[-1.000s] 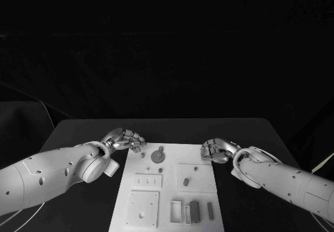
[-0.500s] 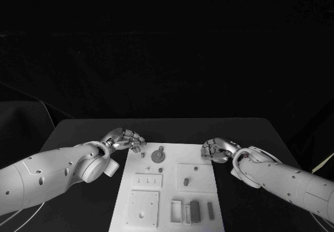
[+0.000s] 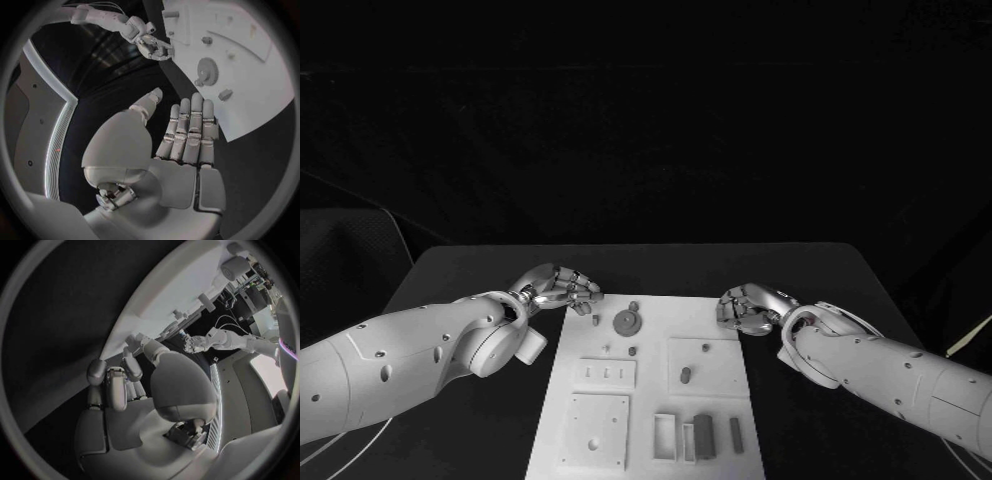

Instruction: Assemble the parts on the task board

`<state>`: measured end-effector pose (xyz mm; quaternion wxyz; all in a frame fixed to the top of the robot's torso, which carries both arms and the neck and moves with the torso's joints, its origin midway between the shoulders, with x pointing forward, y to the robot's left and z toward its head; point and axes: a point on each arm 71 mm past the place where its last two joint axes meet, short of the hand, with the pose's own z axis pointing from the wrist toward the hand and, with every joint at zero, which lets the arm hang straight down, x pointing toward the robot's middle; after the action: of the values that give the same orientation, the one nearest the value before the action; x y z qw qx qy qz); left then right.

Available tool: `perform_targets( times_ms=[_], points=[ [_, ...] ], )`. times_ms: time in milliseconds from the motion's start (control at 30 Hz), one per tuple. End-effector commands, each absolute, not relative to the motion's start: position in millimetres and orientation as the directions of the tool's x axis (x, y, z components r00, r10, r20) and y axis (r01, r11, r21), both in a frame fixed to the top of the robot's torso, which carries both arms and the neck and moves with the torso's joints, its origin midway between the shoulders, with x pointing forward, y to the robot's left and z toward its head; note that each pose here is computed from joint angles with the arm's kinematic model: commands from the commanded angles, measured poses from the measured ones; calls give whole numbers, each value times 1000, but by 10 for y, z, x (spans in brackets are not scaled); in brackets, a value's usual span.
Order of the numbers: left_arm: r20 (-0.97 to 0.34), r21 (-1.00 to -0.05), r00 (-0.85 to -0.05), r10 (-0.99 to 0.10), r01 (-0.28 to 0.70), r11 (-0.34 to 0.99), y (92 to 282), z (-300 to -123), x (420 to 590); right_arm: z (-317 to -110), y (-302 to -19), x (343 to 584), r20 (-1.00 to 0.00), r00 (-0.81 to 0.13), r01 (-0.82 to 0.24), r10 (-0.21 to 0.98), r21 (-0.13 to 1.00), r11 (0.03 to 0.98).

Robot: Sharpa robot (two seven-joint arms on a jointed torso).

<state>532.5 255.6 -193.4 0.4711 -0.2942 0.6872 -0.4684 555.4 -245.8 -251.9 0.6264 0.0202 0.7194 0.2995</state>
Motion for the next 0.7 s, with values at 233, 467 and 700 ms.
perform_targets(
  times_ms=[233,467,700],
  points=[
    [-364,-924,-396,-843,44,379,2530,-1926,5321,-2505,-2404,5544,-890,-204,-366,409,456,811],
    [-366,-924,-397,-842,46,380,2528,-1924,5320,-2495,-2393,5538,-889,-197,-369,413,457,809],
    [-373,-920,-407,-834,47,388,2495,-1927,5301,-2466,-2341,5490,-884,-201,-379,421,467,799]
  ],
)
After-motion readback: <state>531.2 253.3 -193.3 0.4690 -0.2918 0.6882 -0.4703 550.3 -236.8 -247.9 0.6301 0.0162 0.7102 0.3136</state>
